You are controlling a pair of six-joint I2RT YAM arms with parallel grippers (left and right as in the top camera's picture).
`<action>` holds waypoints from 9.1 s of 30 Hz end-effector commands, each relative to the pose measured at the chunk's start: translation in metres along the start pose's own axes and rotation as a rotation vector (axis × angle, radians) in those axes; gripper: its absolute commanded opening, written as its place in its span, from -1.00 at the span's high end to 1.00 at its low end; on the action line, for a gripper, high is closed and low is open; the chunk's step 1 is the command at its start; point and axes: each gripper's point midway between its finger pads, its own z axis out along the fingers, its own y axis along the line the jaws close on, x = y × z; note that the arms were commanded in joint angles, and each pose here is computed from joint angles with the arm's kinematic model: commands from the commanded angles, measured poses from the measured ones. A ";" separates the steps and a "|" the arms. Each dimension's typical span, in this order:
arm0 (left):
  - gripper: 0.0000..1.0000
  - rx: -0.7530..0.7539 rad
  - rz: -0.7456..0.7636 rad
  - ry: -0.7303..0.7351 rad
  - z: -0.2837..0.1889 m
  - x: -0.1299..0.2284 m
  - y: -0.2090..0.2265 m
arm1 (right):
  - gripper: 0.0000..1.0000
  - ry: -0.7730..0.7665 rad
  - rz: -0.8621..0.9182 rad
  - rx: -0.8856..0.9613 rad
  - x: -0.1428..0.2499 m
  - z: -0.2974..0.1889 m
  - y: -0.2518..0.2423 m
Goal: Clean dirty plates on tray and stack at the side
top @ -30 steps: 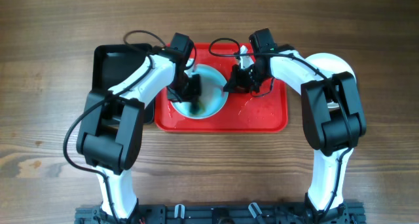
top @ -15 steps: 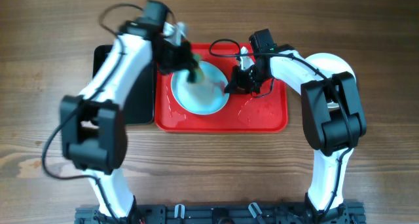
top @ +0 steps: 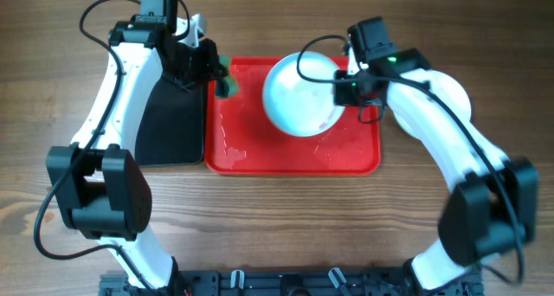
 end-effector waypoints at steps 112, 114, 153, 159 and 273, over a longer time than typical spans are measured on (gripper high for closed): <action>0.92 -0.089 0.059 -0.008 0.008 0.007 -0.010 | 0.91 0.014 0.700 0.249 0.051 -0.002 -0.266; 0.92 -0.089 0.059 -0.008 0.008 0.007 -0.010 | 0.81 0.031 0.694 0.248 0.053 0.003 -0.265; 0.83 -0.569 -0.202 -0.157 -0.006 0.022 0.165 | -0.81 -0.094 0.135 -0.184 -0.007 -0.055 -0.075; -0.05 -0.562 -0.197 -0.178 0.008 0.027 0.174 | -0.81 -0.079 0.138 -0.183 -0.003 -0.055 -0.075; -1.00 -0.346 0.008 -0.827 -0.223 0.062 0.044 | -1.00 -1.185 -0.050 -0.181 0.114 -0.111 -0.074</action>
